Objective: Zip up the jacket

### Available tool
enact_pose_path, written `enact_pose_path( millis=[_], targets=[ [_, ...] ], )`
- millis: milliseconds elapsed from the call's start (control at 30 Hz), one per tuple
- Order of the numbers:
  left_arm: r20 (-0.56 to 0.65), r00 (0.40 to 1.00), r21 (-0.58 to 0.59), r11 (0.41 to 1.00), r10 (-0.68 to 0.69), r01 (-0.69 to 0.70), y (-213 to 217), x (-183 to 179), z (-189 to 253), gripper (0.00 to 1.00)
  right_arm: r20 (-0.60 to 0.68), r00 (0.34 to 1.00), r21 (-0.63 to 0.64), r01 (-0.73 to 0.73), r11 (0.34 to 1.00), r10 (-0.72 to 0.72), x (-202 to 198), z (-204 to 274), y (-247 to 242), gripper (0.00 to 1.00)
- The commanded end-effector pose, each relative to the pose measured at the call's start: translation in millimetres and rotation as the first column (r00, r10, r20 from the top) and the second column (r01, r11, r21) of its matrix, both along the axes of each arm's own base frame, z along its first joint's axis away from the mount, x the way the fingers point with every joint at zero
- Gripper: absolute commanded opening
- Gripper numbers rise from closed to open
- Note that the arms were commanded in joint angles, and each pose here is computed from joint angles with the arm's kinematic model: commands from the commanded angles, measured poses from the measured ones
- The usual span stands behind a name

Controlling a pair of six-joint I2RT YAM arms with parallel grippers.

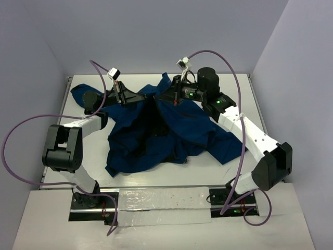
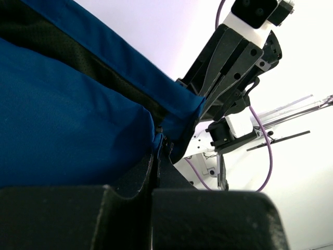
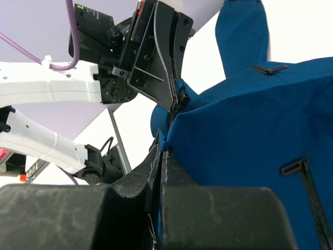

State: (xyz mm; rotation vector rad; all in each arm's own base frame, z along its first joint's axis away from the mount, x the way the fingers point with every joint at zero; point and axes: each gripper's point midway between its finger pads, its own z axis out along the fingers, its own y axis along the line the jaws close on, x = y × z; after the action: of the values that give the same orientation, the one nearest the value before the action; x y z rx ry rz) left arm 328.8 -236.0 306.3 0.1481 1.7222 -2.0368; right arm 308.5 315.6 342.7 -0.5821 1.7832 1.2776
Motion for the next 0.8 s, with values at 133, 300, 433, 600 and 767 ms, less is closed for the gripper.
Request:
enact_pose_path(
  millis=[133, 300, 433, 600, 767],
  targets=[
    [0.152, 0.988, -0.075, 0.997, 0.040, -0.029, 0, -11, 32, 0.00, 0.053, 0.998, 0.061, -0.022, 0.998, 0.019, 4, 16, 13, 0.00],
    [0.153, 0.987, -0.082, 0.996, 0.056, -0.044, 0, -11, 34, 0.00, 0.032, 0.999, 0.060, -0.004, 0.998, 0.002, 9, 11, 15, 0.00],
    [0.151, 0.987, -0.087, 0.995, 0.056, -0.043, 0, -11, 34, 0.00, 0.019, 1.000, 0.071, -0.007, 0.997, 0.006, 12, 9, 17, 0.00],
    [0.151, 0.987, -0.093, 0.995, 0.050, -0.036, -1, -12, 35, 0.00, 0.014, 1.000, 0.068, -0.007, 0.998, 0.006, 14, 7, 19, 0.00],
    [0.155, 0.986, -0.095, 0.995, 0.055, -0.041, 0, -14, 35, 0.00, 0.009, 1.000, 0.065, -0.003, 0.998, 0.003, 16, 6, 20, 0.00]
  ],
)
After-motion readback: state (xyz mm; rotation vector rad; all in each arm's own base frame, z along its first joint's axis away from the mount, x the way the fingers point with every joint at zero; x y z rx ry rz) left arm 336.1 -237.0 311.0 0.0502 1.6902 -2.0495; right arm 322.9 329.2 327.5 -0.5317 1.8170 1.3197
